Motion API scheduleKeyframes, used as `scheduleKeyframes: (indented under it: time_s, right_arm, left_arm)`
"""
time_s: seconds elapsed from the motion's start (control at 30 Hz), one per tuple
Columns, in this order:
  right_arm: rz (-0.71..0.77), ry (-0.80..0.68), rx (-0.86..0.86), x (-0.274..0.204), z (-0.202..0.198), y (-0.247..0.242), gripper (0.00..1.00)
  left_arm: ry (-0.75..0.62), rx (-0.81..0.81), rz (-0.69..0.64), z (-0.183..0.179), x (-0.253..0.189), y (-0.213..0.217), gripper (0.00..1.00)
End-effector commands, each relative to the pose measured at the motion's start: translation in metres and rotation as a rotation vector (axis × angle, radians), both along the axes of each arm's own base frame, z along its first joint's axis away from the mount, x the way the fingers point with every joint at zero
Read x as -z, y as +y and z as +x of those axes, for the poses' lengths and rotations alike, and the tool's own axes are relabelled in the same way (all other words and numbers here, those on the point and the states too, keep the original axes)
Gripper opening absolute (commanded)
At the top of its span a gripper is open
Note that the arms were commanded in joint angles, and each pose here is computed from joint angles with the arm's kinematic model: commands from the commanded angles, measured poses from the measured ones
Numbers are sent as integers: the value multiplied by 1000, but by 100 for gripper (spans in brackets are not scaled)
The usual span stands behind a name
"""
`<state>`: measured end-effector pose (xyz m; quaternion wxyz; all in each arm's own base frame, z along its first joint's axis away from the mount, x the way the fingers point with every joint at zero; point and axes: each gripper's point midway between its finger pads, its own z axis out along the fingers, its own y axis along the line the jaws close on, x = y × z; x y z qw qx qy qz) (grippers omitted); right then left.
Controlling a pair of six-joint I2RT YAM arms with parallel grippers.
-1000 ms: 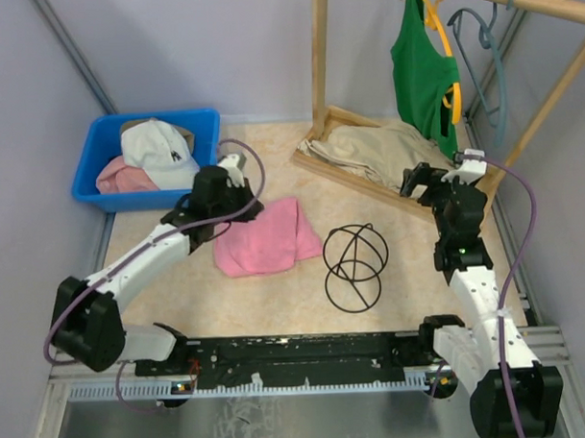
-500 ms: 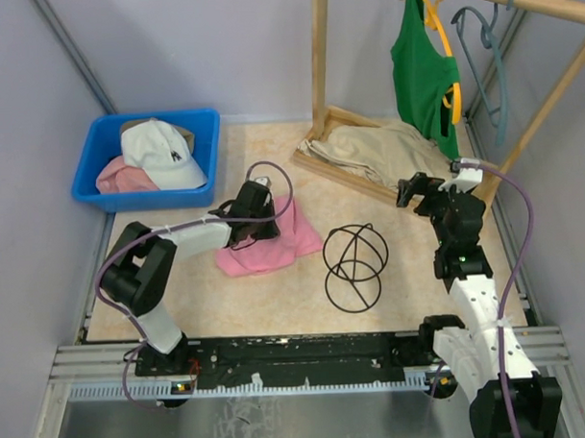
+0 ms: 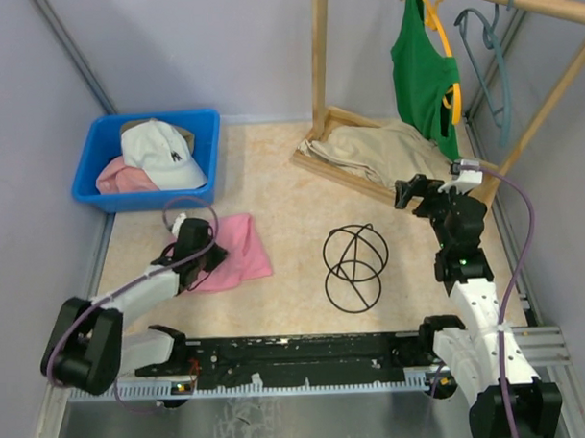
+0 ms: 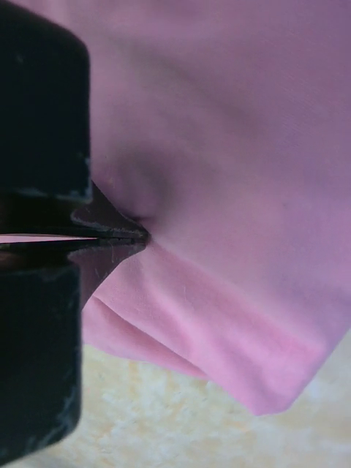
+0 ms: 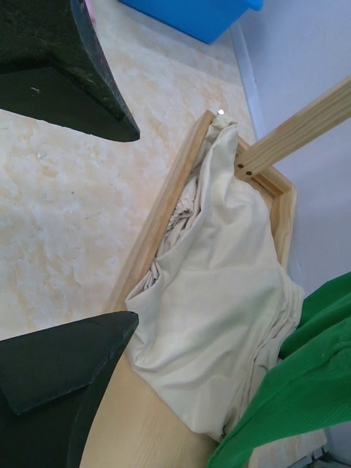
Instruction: Stack the hats
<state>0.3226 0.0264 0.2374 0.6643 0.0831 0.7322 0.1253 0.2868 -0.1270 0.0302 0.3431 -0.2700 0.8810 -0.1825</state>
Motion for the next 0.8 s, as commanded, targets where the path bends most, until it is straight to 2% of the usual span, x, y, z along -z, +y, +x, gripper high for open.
scheduleKeyframes:
  time_s: [0.0, 0.1, 0.17, 0.27, 0.33, 0.4, 0.53, 0.77]
  right_arm:
    - [24, -65, -31, -18, 0, 6, 99]
    - [46, -75, -41, -23, 1, 9, 99]
    - [64, -77, -49, -24, 0, 11, 99]
    - [80, -76, -62, -25, -1, 14, 99]
    - [80, -77, -61, -26, -2, 14, 99]
    - [79, -75, -55, -25, -3, 13, 99]
    - [88, -75, -65, -23, -6, 15, 99]
    - [66, -77, -51, -23, -11, 12, 99]
  left_arm:
    - [69, -249, 135, -32, 2, 69, 0]
    - [-7, -335, 186, -26, -27, 102, 0]
    - [-11, -347, 209, -21, -37, 119, 0]
    - [25, -263, 198, -9, -41, 120, 0]
    - [64, -180, 142, -9, -42, 102, 0]
    - [70, -156, 109, -11, -39, 95, 0]
    - [44, -208, 132, -18, -26, 105, 0]
    - [123, -351, 158, -28, 2, 131, 0]
